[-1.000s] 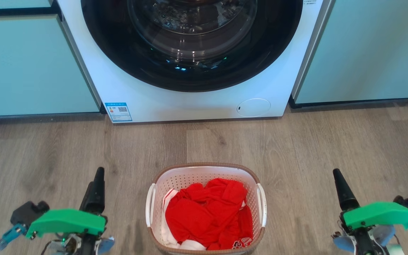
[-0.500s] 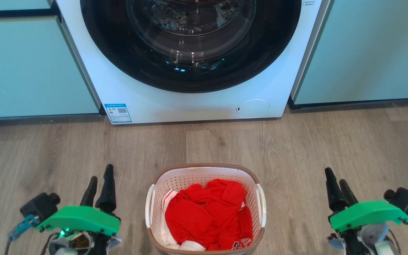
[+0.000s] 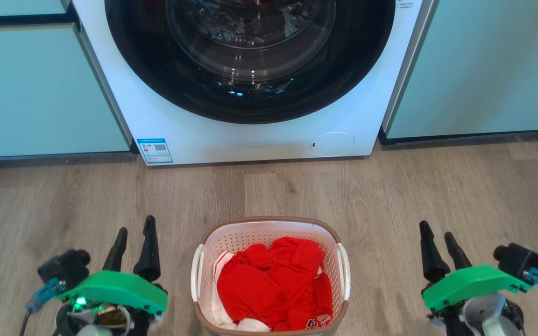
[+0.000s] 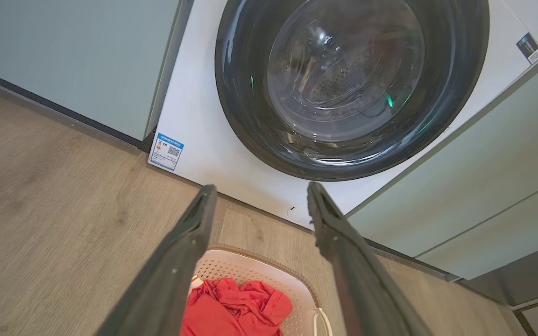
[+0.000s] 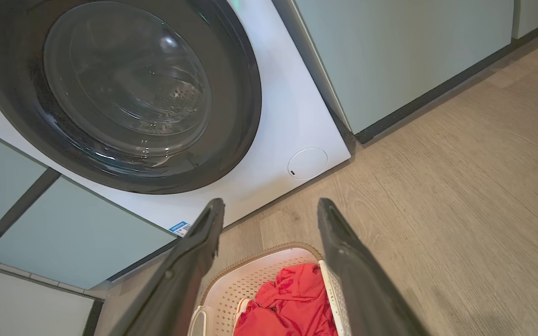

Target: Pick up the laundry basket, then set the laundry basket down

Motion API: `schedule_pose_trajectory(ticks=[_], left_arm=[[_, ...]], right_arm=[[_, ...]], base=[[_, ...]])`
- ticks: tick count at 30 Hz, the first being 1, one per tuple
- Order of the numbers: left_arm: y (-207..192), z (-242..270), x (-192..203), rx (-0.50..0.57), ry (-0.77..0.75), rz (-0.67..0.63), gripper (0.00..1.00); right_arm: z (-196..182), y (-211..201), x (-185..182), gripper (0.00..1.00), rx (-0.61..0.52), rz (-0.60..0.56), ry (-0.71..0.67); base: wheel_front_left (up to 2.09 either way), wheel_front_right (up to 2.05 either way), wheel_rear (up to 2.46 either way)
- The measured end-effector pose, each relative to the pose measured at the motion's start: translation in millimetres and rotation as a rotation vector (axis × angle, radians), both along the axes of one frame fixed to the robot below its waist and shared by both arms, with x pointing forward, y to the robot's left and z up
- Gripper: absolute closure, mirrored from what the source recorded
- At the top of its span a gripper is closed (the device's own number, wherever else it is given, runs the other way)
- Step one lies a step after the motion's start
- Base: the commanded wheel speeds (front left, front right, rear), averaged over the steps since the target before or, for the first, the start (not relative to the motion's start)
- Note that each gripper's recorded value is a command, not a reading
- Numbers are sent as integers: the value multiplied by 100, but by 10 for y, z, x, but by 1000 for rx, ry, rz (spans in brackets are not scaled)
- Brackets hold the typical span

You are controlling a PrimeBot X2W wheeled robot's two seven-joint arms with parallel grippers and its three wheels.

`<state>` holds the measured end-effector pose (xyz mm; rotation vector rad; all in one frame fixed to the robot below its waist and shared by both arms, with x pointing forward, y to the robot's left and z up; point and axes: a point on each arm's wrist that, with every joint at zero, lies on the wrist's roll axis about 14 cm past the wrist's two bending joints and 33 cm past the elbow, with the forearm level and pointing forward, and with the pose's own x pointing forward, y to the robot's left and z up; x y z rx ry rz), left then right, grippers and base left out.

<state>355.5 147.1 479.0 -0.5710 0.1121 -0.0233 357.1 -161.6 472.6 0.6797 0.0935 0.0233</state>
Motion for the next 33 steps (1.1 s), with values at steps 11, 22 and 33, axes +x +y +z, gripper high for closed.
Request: schedule_pose_trajectory(ticks=[11, 22, 33], left_arm=[[-31, 50, -21, 122, -42, -18, 0], [-81, 43, -79, 237, -69, -44, 0], [-106, 48, -95, 353, -102, -63, 0]], right_arm=[[35, 72, -7, 0, -110, 34, -27], [97, 125, -13, 0, -226, 58, -70], [158, 181, -17, 0, -342, 84, -116]], base=[[0, 0, 0], [0, 0, 0], [0, 0, 0]])
